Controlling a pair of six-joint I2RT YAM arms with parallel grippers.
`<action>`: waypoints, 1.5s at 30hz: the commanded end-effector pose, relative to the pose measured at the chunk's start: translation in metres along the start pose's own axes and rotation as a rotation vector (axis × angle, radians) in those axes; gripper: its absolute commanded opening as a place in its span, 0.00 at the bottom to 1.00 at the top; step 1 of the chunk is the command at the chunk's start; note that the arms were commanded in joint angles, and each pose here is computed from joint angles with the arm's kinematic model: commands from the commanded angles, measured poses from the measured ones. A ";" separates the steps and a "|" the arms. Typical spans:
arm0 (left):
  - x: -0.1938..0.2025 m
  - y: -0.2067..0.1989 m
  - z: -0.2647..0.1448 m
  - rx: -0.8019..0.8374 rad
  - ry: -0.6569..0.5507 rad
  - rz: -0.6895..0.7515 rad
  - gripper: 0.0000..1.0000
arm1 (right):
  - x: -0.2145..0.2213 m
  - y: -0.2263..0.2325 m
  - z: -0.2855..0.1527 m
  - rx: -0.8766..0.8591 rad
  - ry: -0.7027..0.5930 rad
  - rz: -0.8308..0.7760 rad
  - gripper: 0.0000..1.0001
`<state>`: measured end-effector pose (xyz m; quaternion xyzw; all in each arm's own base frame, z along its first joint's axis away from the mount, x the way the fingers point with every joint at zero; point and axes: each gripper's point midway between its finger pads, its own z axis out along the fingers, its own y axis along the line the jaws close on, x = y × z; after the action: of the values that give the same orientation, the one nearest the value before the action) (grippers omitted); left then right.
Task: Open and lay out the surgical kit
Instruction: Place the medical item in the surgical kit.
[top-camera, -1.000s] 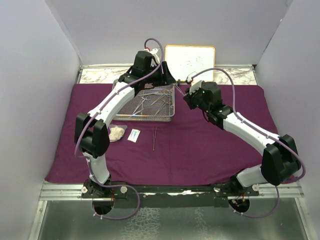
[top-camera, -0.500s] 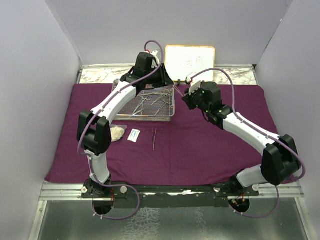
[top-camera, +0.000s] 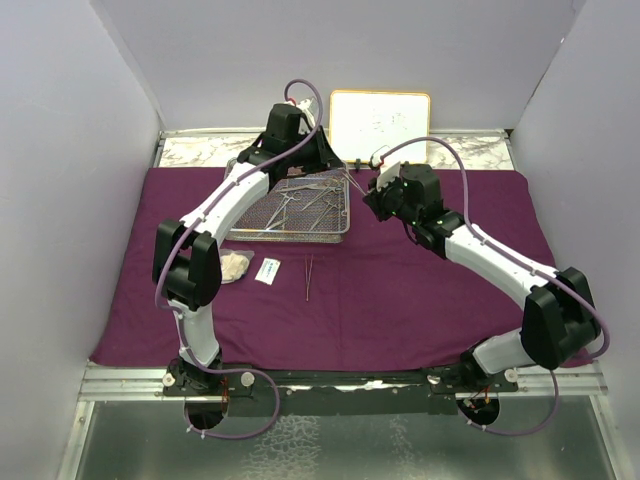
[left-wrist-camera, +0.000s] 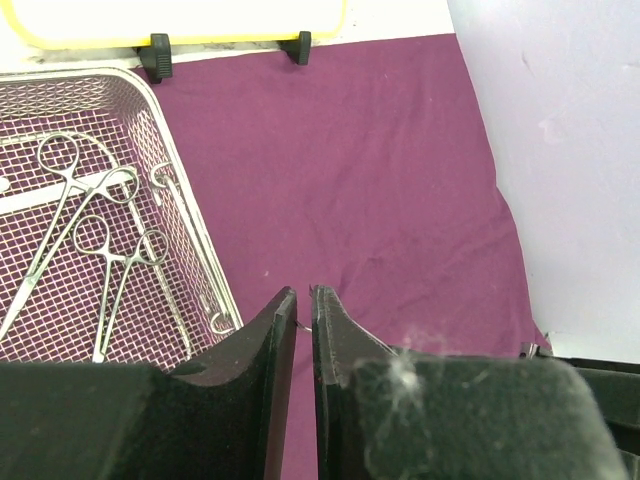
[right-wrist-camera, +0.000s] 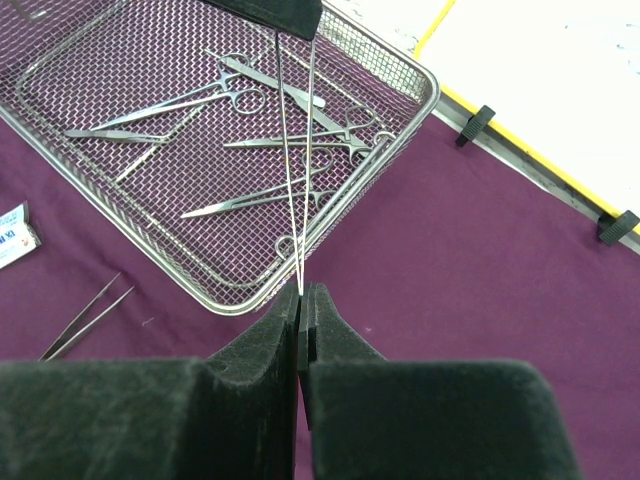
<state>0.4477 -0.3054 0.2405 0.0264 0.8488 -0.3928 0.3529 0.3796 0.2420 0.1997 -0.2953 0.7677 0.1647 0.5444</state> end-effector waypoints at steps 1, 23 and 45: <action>-0.001 -0.010 -0.003 0.047 -0.001 0.003 0.14 | -0.002 0.007 0.004 -0.026 -0.006 0.003 0.01; -0.002 -0.010 -0.007 0.075 -0.020 0.308 0.00 | 0.008 0.024 0.010 -0.132 0.066 0.012 0.06; 0.018 -0.012 -0.027 0.180 -0.026 0.619 0.00 | -0.003 0.022 -0.001 -0.137 0.042 -0.028 0.38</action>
<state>0.4280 -0.2935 0.2135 0.2595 0.8060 -0.3217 0.4238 0.3663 0.2552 0.1734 -0.3358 0.7838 0.1966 0.4840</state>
